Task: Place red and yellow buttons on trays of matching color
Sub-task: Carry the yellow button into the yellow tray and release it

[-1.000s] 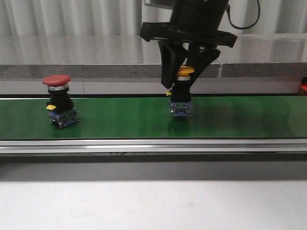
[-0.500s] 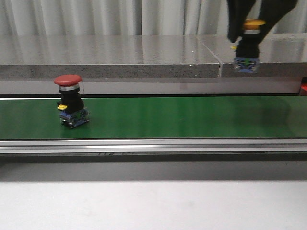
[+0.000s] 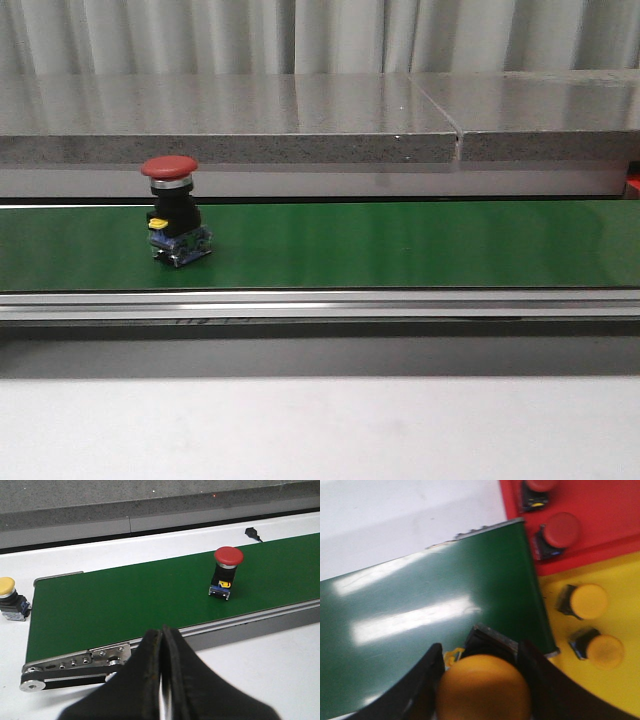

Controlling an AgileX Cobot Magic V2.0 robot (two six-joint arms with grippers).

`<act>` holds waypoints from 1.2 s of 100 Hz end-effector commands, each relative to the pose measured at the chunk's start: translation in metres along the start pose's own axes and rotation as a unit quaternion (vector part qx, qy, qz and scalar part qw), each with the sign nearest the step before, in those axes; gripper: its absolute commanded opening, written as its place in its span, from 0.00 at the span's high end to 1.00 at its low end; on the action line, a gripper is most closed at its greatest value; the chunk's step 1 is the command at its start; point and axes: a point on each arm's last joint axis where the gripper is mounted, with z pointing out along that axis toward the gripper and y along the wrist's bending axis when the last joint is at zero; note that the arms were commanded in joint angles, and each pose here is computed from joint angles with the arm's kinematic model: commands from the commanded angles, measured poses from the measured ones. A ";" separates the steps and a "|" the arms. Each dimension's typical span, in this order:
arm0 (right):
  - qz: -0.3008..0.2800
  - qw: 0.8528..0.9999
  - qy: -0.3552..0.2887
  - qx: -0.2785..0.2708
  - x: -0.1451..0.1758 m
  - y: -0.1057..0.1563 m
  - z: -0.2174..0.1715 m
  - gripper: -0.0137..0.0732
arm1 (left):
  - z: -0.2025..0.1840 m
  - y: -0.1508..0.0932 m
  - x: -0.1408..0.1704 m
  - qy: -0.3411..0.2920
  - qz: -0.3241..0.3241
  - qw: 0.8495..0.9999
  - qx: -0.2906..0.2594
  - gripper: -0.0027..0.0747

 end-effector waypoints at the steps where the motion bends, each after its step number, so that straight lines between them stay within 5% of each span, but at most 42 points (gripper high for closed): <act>1: 0.032 0.998 -0.052 0.018 -0.004 -0.024 -0.021 0.70 | -0.003 0.000 -0.013 -0.043 -0.006 0.999 0.003 0.99; 57: 0.239 0.960 -0.100 0.104 0.001 -0.130 0.015 0.70 | -0.003 0.000 -0.013 -0.043 -0.006 0.999 0.003 0.99; 120: 0.276 0.956 -0.050 0.091 -0.010 -0.150 0.114 0.70 | -0.003 0.000 -0.013 -0.043 -0.006 0.999 0.003 0.99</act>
